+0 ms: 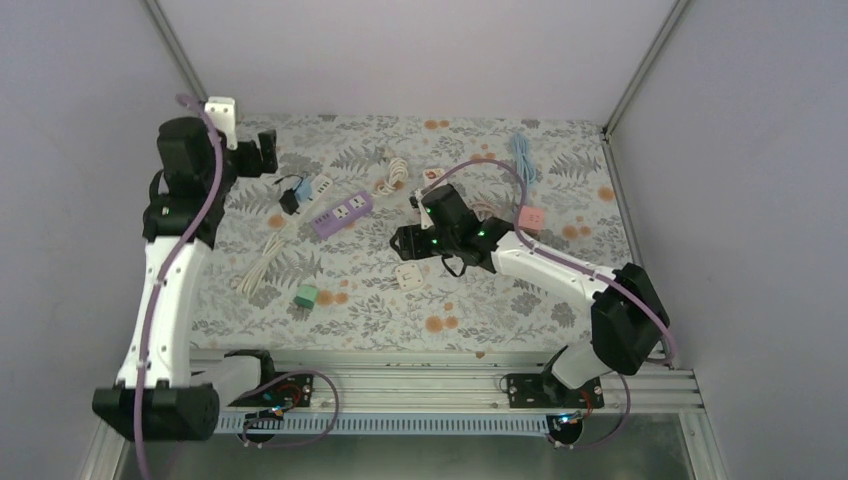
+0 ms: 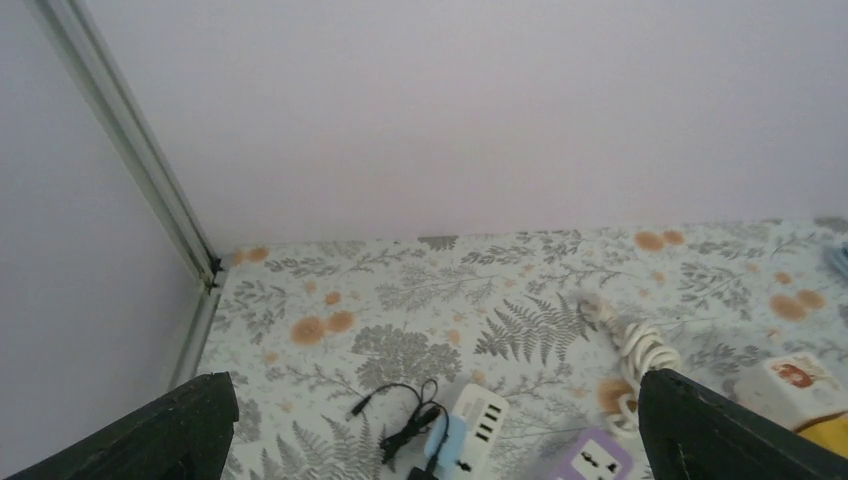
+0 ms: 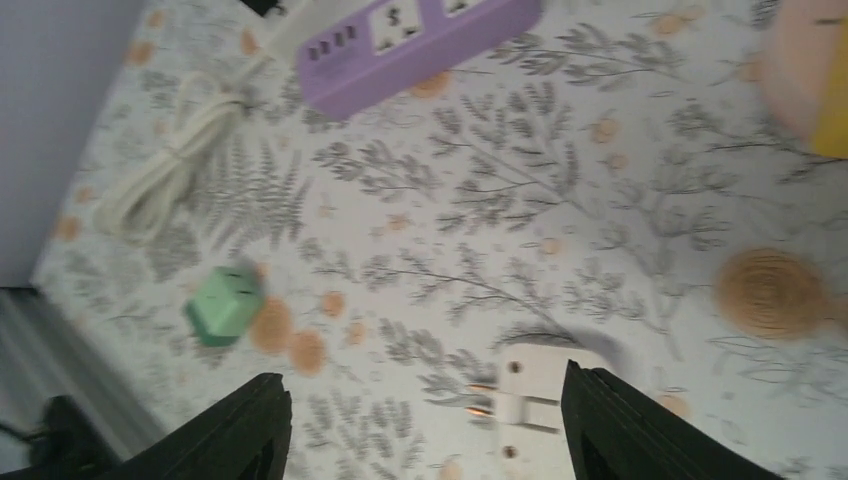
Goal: Insert the plug
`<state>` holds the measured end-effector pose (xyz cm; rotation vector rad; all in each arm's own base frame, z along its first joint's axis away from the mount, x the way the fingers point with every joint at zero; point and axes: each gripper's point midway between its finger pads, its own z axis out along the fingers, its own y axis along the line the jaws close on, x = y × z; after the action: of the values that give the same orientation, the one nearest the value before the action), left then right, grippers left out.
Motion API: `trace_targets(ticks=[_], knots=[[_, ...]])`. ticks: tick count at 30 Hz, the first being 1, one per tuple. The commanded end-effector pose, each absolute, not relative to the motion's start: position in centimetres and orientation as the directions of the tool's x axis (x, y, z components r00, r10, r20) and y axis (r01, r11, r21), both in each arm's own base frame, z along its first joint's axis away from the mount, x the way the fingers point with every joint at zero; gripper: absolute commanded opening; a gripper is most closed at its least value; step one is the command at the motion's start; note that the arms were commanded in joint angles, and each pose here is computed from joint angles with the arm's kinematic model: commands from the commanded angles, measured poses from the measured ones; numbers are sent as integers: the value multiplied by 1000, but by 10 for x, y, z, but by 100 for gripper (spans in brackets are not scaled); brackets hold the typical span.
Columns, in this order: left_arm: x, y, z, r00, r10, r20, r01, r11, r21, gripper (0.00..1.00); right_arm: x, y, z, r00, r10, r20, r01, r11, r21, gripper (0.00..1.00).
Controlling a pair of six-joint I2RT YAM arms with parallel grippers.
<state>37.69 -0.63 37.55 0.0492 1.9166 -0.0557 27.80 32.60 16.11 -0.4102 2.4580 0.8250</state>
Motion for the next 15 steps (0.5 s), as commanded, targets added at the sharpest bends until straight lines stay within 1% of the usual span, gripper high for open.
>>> trace_targets(ticks=[1, 4, 6, 9, 12, 15], knots=[[350, -3, 368, -304, -118, -945, 5, 992, -125, 100, 295, 302, 140, -780, -180, -599, -402, 878, 259, 74], [326, -6, 351, -309, -156, -938, 4, 986, -165, 100, 295, 294, 121, -791, -216, -572, -393, 896, 205, 84], [314, -15, 334, -321, -164, -933, 49, 981, -190, 100, 293, 293, 111, -798, -225, -559, -392, 898, 198, 85], [298, -41, 315, -332, -172, -927, 188, 951, -244, 100, 289, 296, 97, -819, -231, -526, -393, 893, 218, 85], [286, -67, 301, -350, -178, -920, 331, 895, -299, 100, 279, 300, 82, -842, -259, -473, -407, 881, 243, 84], [281, -79, 295, -365, -184, -913, 393, 858, -330, 100, 261, 296, 54, -849, -345, -401, -455, 863, 221, 78]])
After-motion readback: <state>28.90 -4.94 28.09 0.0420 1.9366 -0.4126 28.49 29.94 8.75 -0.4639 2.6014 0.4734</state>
